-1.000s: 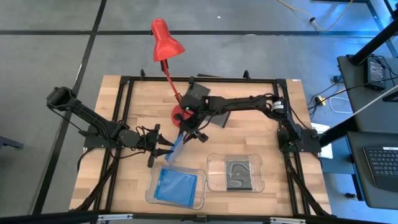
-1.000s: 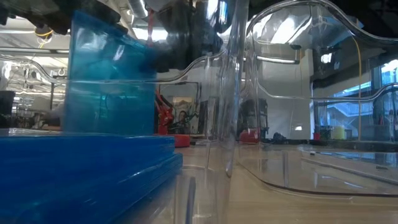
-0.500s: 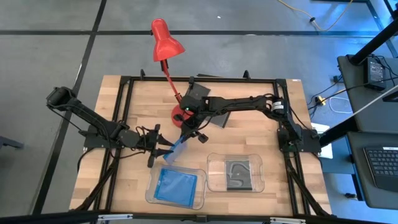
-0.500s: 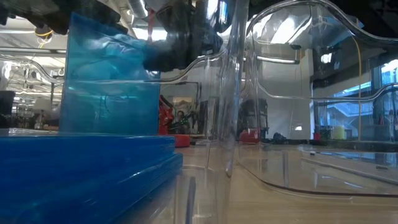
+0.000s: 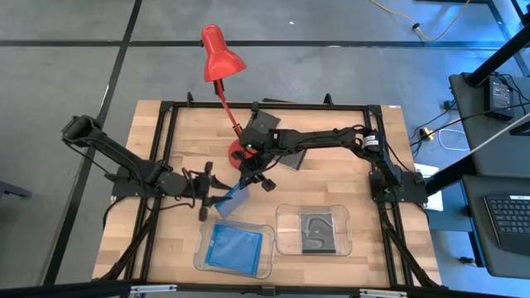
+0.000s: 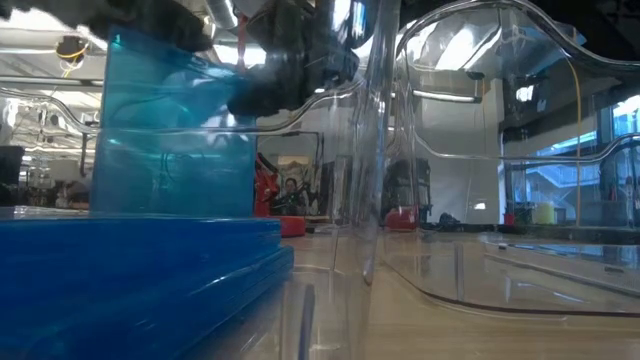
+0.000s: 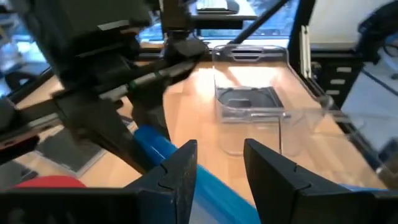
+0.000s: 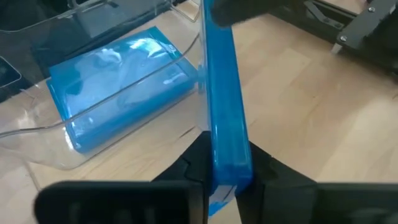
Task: Pick & place jewel cases by type
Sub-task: Put the blue cd case into the left transparent bin
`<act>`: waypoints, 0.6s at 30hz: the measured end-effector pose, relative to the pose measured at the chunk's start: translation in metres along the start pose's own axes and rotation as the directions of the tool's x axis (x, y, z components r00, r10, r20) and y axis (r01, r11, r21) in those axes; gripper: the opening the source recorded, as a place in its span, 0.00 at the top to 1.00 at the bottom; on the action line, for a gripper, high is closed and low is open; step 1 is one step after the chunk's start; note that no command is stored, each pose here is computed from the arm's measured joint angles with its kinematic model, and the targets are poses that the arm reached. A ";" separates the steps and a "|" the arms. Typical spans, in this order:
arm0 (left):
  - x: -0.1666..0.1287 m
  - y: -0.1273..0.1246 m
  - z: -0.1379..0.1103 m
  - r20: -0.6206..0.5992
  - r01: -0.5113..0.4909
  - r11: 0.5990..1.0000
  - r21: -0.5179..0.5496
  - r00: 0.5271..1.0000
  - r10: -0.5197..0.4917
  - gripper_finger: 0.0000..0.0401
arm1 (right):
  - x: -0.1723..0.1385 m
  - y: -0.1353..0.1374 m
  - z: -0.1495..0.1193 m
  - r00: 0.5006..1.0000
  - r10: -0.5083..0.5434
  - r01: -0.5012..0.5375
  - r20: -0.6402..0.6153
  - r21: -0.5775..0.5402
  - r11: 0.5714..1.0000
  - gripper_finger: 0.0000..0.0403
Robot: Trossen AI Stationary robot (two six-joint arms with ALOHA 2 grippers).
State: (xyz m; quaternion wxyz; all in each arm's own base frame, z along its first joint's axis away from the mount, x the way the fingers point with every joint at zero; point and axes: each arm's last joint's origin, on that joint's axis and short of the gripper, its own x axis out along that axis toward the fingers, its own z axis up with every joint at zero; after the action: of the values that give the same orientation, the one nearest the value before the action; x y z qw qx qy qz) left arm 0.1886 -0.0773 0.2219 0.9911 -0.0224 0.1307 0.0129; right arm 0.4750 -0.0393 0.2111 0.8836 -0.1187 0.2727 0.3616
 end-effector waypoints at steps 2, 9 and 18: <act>0.000 -0.001 0.011 -0.021 -0.021 0.999 -0.029 1.000 0.021 0.68 | 0.000 0.000 0.000 1.000 -0.002 0.002 -0.002 0.001 1.000 0.90; -0.007 0.000 0.044 -0.110 -0.153 0.988 -0.002 0.982 0.152 0.68 | 0.001 0.001 0.000 1.000 -0.013 0.013 -0.011 -0.001 1.000 0.87; -0.009 -0.003 0.059 -0.060 -0.118 0.993 -0.031 0.991 0.116 0.68 | 0.004 0.004 0.003 0.999 -0.025 0.025 -0.022 -0.013 1.000 0.89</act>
State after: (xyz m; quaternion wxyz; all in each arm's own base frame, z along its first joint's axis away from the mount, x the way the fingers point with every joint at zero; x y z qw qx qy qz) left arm 0.1956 -0.0777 0.2816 0.9839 -0.0320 0.1604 0.0726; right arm 0.4762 -0.0326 0.2112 0.8842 -0.1320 0.2786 0.3508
